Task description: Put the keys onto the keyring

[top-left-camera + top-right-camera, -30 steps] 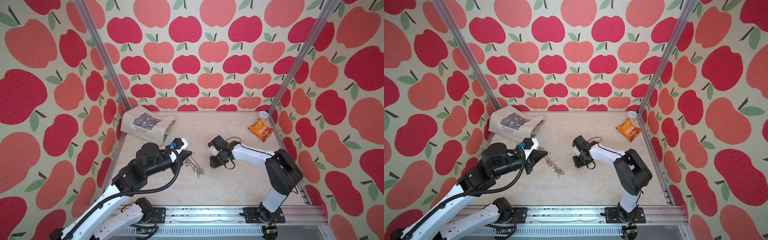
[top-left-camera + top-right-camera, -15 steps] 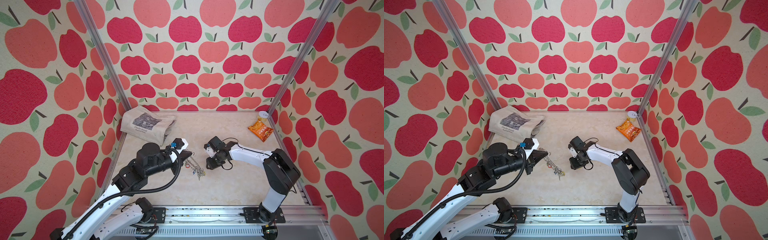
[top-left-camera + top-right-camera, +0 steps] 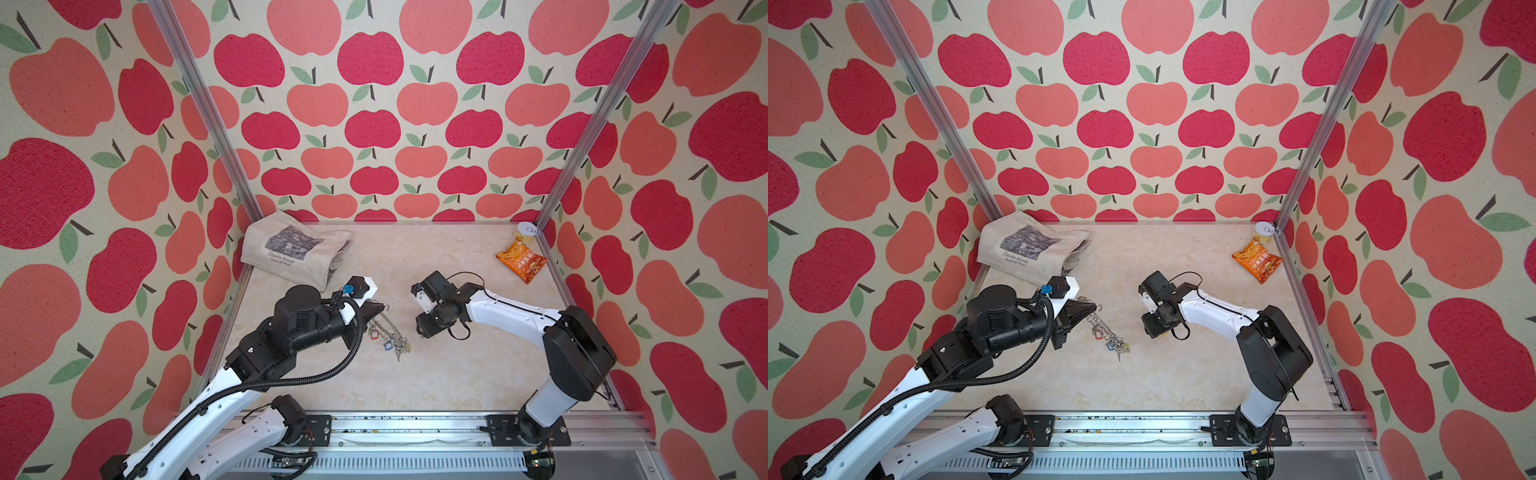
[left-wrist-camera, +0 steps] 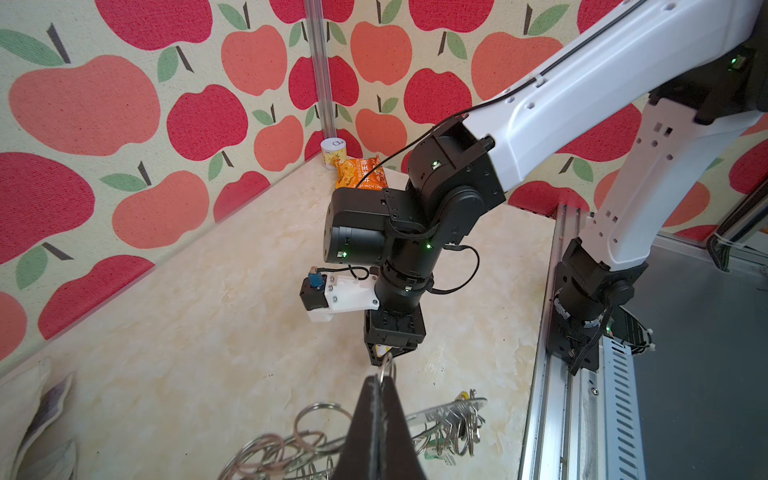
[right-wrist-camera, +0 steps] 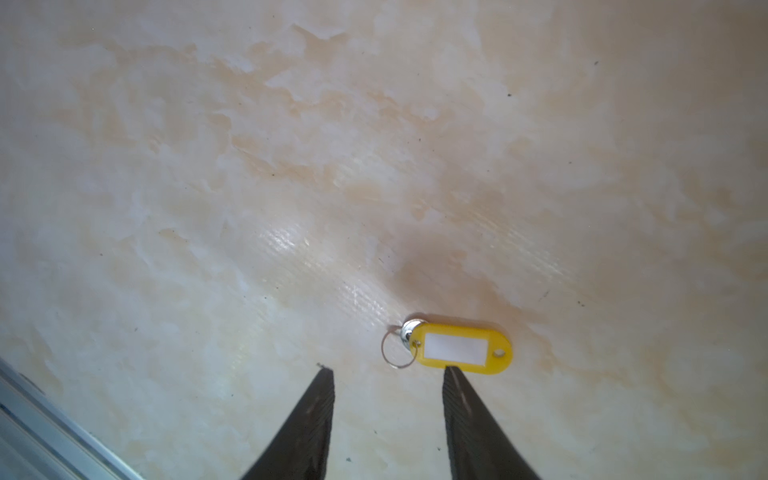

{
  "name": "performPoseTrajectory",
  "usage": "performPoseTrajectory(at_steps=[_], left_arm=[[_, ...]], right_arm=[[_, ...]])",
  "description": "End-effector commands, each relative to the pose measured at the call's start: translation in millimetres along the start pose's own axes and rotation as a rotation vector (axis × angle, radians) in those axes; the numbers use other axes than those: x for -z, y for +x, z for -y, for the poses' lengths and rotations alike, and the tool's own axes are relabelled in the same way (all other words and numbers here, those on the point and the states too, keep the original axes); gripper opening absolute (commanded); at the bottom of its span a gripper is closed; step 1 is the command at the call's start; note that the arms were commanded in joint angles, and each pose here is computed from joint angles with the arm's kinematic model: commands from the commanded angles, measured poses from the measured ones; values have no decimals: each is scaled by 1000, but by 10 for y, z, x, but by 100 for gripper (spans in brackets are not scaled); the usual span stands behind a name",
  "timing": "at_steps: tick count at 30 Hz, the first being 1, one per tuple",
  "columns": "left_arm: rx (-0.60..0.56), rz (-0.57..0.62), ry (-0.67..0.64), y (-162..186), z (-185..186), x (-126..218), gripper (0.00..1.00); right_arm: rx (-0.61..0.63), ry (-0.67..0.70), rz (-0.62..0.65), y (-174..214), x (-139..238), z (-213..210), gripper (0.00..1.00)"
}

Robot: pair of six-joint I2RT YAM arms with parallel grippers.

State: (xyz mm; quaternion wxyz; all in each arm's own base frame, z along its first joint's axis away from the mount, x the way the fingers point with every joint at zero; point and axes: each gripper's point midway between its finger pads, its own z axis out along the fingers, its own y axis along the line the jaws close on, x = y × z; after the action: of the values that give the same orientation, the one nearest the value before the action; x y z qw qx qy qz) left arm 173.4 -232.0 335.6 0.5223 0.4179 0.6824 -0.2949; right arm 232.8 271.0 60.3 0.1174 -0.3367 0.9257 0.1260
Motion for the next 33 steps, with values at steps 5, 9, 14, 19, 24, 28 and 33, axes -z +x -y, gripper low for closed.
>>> performPoseTrajectory(at_steps=[5,9,14,19,24,28,33], left_arm=[[-24,49,-14,-183,-12,76,0],[-24,53,-15,-198,-12,79,0],[-22,58,-15,-216,-9,90,0],[-27,55,-14,-225,-5,104,0],[-31,60,-17,-230,-3,123,0],[-33,62,-18,-226,0,136,0],[-35,65,-25,-223,1,178,0]], right_arm=[[368,188,-118,232,61,243,48],[519,234,-182,274,-24,299,43],[664,284,-124,213,-149,232,30],[784,212,13,139,-171,37,30],[855,169,107,65,-95,-97,32],[914,142,117,40,-82,-160,31],[965,119,54,157,-139,-148,30]])
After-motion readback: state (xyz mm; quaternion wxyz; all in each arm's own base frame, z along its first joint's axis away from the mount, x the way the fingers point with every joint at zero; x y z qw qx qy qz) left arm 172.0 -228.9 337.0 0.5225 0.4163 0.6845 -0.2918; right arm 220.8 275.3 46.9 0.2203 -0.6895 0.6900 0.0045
